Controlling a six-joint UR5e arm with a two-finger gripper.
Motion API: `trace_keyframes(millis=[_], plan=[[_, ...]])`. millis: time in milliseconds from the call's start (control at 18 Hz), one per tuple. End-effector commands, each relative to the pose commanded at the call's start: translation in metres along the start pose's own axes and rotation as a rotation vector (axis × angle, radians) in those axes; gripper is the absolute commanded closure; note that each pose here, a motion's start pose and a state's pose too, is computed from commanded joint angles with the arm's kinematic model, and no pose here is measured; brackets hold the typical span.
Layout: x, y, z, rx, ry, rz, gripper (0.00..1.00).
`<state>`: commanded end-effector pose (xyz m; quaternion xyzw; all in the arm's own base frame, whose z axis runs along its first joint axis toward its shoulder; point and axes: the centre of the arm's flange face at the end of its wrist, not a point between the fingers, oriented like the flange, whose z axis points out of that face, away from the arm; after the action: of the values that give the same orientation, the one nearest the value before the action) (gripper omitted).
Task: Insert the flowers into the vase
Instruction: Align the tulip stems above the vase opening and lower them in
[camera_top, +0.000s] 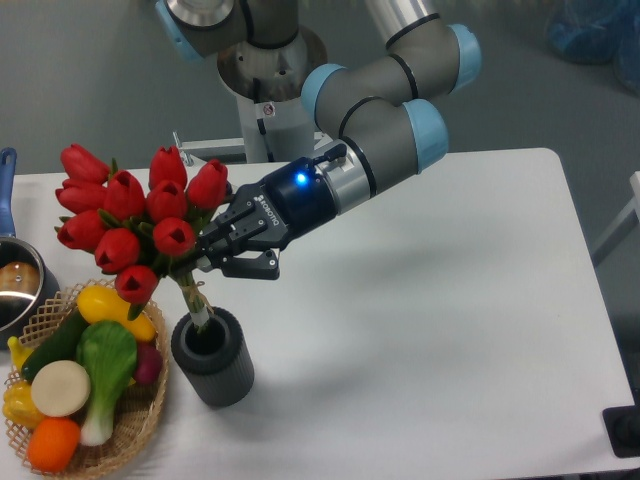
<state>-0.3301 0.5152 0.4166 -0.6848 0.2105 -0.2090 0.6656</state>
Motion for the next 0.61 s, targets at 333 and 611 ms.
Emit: trace_keyframes(millis=[333,611], plan=[[-0.003,0.009,0.003,0.007,0.007,-0.006,0.82],[0.005,0.030,0.005,0.008,0.012,0.002,0.82]])
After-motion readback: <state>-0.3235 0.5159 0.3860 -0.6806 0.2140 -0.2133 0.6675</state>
